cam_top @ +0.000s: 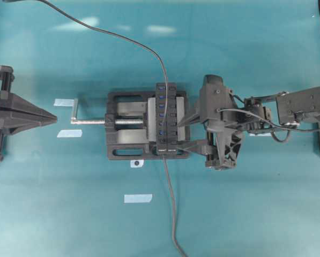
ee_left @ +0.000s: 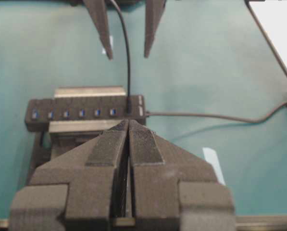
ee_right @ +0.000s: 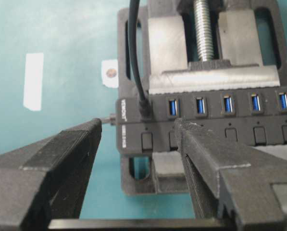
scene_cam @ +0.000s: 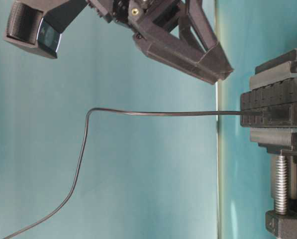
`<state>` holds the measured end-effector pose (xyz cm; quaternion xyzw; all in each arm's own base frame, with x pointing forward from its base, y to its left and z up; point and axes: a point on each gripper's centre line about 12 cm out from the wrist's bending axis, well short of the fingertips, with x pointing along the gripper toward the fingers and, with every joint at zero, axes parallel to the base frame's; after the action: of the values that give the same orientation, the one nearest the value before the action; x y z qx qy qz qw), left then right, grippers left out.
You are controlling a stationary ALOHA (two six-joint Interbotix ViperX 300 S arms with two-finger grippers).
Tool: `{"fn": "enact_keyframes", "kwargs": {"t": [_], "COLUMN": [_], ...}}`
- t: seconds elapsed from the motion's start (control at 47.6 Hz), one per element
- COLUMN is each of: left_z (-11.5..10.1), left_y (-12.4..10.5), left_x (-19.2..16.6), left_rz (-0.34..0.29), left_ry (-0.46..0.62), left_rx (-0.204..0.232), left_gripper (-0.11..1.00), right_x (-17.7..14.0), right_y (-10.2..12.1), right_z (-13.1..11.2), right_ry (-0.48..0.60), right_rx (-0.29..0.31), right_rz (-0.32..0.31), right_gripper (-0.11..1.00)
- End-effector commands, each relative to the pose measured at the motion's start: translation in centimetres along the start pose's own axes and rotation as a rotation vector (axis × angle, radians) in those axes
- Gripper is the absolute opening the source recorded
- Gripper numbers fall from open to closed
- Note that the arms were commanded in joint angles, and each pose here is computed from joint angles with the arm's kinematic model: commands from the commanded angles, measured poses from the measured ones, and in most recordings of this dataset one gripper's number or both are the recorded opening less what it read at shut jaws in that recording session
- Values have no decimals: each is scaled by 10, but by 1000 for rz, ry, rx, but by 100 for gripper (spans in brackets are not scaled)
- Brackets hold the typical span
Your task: Insert the USB into the front port of the fixed hub.
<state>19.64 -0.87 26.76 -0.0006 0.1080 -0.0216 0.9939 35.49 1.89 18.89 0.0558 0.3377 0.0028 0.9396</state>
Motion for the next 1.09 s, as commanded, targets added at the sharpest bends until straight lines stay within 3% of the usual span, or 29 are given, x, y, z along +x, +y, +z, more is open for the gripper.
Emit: {"fn": "enact_keyframes", "kwargs": {"t": [0.0,0.735,1.071], "left_z": [4,-1,-2], "left_y": [0,0,0], "left_x": [0,3,2], "left_rz": [0,0,0], "left_ry": [-15,14,12], "left_rx": [3,-3,-46], "left_gripper": [0,0,0], "right_x": [-4,1,1], "right_y": [2,0,-2], "right_z": [5,-3,-2], "right_ry": [-21,9,5], "right_rx": [9,11,16], "right_rz": [5,-1,-5], "right_gripper": [71,71,71]}}
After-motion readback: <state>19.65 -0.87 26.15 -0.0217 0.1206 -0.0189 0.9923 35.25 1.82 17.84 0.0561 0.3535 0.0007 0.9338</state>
